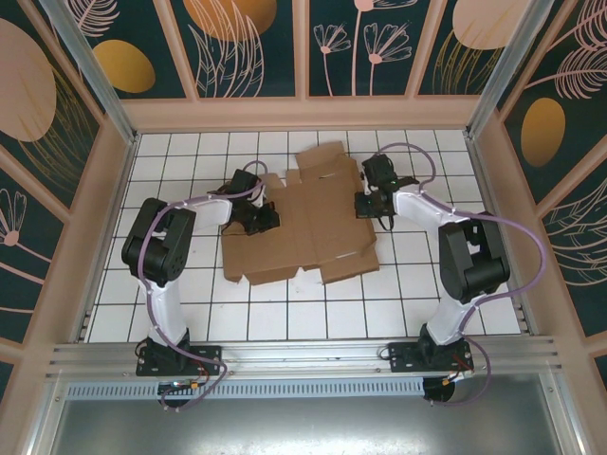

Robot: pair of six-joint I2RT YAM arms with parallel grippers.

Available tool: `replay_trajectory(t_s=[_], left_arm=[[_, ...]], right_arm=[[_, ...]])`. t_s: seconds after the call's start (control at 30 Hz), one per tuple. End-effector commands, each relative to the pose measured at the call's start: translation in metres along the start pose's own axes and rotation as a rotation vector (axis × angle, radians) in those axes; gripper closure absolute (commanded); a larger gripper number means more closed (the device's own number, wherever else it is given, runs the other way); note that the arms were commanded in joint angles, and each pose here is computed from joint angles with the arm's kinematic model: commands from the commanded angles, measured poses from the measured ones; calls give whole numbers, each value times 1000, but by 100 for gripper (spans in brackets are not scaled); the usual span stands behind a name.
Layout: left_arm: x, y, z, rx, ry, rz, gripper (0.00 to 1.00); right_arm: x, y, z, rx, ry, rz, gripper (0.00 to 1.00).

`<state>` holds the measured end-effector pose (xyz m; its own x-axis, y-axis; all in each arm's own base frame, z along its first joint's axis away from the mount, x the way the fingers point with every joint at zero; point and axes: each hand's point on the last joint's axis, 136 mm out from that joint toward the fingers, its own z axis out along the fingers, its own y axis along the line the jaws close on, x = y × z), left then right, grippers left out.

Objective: Fold the paper box

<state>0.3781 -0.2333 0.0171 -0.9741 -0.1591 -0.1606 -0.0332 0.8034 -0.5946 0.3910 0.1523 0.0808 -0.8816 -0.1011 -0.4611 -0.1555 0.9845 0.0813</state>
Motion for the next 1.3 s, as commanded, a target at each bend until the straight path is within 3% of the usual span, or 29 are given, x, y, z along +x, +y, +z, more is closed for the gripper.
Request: replay_trajectory(t_s=[0.0, 0.2, 0.37, 0.43, 0.57, 0.73, 0.8, 0.87, 1.03, 1.17, 1.27], left_arm=[[23, 6, 2, 7, 59, -72, 100], [27, -9, -5, 56, 54, -91, 100], [33, -36, 2, 142, 74, -89, 100], [31, -54, 1, 201, 63, -79, 100], [-2, -84, -33, 246, -69, -49, 99], [-49, -132, -81, 327, -209, -65, 89], [-61, -134, -79, 284, -206, -102, 83], [-66, -132, -69, 240, -175, -81, 81], [-39, -94, -44, 138, -70, -70, 83], [-16, -75, -42, 112, -41, -55, 82], [-5, -69, -42, 116, -22, -43, 82]], right_arm=[[-13, -7, -13, 159, -26, -98, 100], [-46, -2, -34, 287, -124, -191, 99], [-79, 21, -54, 231, -184, -283, 86], [-91, 29, -62, 241, -213, -349, 86], [-99, 33, -63, 242, -233, -434, 86], [-99, 41, -58, 193, -231, -456, 90], [-100, 30, -55, 202, -231, -394, 90], [-96, 17, -50, 101, -203, -277, 86], [-81, -43, -45, -114, -231, 106, 62], [-40, -62, -21, -256, -92, 245, 57], [-11, -69, -6, -258, -27, 270, 52]])
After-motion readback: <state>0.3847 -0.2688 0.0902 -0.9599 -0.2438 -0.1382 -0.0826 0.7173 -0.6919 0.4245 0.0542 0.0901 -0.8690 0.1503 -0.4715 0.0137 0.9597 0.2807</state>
